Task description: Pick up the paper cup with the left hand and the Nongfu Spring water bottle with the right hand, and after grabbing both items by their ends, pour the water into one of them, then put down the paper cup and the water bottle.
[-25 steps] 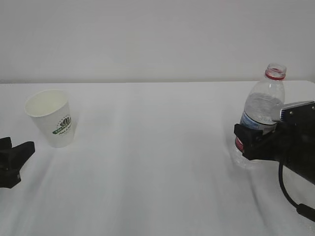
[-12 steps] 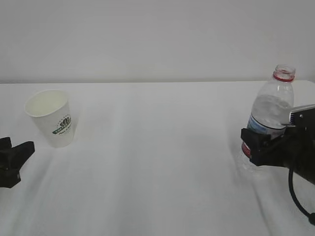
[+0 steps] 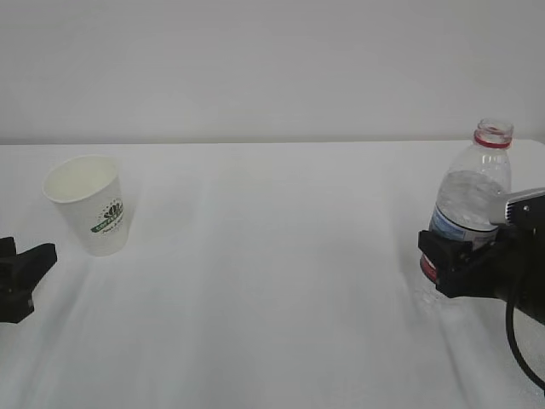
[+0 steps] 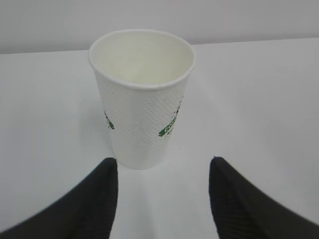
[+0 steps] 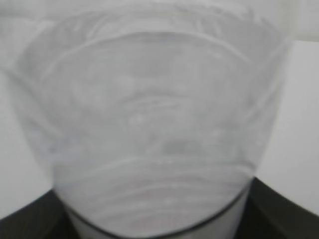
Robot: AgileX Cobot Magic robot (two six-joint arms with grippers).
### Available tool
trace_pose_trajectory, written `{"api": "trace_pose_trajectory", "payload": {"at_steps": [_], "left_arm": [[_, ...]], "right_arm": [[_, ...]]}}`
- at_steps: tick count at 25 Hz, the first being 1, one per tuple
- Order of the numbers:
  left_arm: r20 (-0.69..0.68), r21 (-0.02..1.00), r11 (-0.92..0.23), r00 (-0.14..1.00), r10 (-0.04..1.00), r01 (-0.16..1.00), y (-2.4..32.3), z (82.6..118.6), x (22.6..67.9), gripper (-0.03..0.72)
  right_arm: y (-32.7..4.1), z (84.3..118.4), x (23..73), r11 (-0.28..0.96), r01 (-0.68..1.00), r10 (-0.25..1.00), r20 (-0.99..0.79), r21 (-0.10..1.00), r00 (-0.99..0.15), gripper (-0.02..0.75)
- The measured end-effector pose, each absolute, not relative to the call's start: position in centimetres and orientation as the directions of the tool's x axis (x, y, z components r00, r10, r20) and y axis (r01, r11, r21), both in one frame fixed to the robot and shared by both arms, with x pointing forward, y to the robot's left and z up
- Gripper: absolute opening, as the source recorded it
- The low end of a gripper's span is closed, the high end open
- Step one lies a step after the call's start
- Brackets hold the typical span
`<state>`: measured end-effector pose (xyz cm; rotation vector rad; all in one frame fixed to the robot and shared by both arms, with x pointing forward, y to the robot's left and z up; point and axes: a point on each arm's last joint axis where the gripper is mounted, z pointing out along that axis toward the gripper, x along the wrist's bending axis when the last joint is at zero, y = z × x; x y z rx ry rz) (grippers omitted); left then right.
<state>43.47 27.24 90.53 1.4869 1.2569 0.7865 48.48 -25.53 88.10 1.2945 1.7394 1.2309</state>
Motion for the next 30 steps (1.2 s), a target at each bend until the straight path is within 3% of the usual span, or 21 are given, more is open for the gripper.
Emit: {"api": "trace_pose_trajectory", "payload": {"at_steps": [6,12,30], "left_arm": [[-0.118,0.949,0.035,0.248,0.961,0.314,27.2,90.5,43.5,0.431],[-0.118,0.949,0.035,0.248,0.962,0.314,27.3,90.5,43.5,0.431],[-0.118,0.949,0.036,0.246,0.962,0.314,27.3,90.5,43.5,0.431]], "right_arm": [[-25.2,88.8,48.2,0.095,0.327,0.936,0.028,0.94,-0.351,0.499],[-26.0,89.3,47.4,0.054,0.33,0.963,0.039,0.942,-0.268,0.498],[-26.9,89.6,47.6,0.112,0.304,0.979,-0.052,0.946,-0.198,0.497]]}}
